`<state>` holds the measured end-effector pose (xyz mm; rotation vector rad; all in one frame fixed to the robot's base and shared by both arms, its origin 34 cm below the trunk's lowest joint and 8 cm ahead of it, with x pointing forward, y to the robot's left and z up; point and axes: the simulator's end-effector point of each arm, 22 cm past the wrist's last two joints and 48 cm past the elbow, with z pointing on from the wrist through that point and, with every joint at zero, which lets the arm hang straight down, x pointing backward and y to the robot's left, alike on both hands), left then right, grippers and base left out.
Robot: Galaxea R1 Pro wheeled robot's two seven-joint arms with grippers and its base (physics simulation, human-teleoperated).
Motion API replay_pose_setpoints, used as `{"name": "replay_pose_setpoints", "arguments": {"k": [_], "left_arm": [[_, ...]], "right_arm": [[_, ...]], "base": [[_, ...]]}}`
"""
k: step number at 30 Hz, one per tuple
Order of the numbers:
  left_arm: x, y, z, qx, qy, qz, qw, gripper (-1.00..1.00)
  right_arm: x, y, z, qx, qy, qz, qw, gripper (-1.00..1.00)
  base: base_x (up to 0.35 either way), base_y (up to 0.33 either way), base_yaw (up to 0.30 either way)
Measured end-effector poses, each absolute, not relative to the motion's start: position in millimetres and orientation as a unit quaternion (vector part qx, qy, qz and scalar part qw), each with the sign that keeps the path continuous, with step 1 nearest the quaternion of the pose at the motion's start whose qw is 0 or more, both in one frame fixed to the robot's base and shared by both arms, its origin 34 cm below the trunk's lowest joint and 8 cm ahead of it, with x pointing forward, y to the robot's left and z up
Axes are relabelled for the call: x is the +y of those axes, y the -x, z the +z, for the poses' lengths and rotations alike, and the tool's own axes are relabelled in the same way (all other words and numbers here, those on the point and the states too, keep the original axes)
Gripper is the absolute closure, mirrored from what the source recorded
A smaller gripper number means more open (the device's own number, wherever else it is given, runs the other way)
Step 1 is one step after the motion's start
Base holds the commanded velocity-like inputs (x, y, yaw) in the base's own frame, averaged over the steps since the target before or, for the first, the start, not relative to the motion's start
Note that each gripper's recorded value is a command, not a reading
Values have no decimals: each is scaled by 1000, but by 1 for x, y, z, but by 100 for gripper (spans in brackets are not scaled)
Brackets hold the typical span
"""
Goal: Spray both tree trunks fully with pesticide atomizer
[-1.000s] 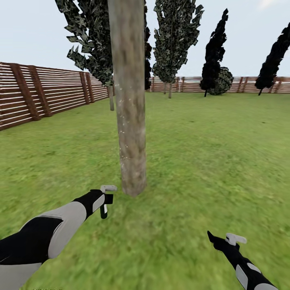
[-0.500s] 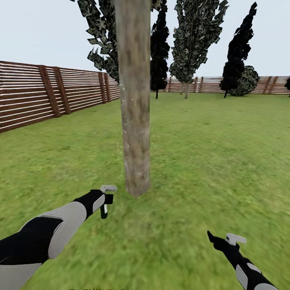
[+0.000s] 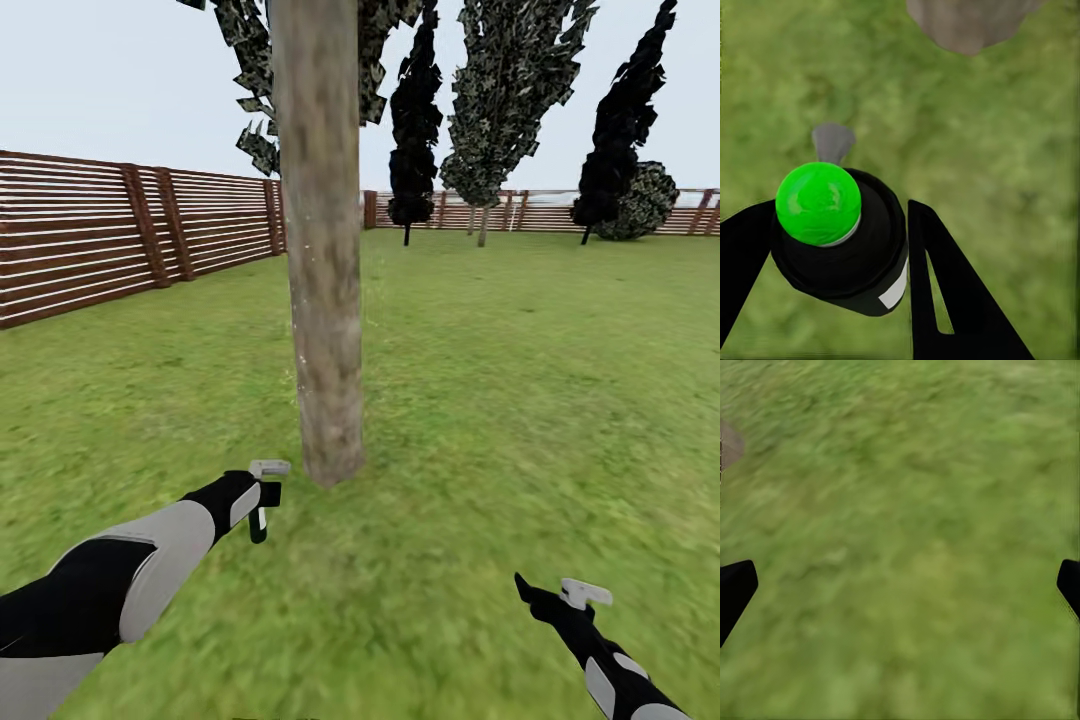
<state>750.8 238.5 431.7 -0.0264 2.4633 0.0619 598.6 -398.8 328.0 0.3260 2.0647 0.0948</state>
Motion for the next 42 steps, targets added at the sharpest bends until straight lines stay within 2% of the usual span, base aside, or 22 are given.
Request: {"name": "replay_pose_setpoints", "arguments": {"k": [12,18,23,28,31,37,42], "left_arm": [[238,-751,432,943,10,23,332,100],[207,-750,432,943,0,6,331,100],[189,-760,453,944,-13,0,331,100],[174,-791,557,939,-31,-12,343,100],[158,-779,568,950,-44,-20,309,100],[154,-781,583,948,-49,-18,314,100],[153,-813,658,930,-50,-17,364,100]], "right_arm": [[-399,-599,328,854,-135,39,501,-100],[-401,-599,329,854,-136,38,501,-100],[-405,-598,329,854,-135,35,502,-100],[-406,-598,330,854,-135,34,502,-100],[-406,-598,329,854,-136,34,502,-100],[-407,-598,330,853,-136,34,502,-100],[-407,-598,330,853,-136,34,502,-100]], "base": [[59,-268,247],[133,-242,202],[7,-273,17],[0,-24,0],[0,0,0],[0,0,-117],[0,0,-8]]}}
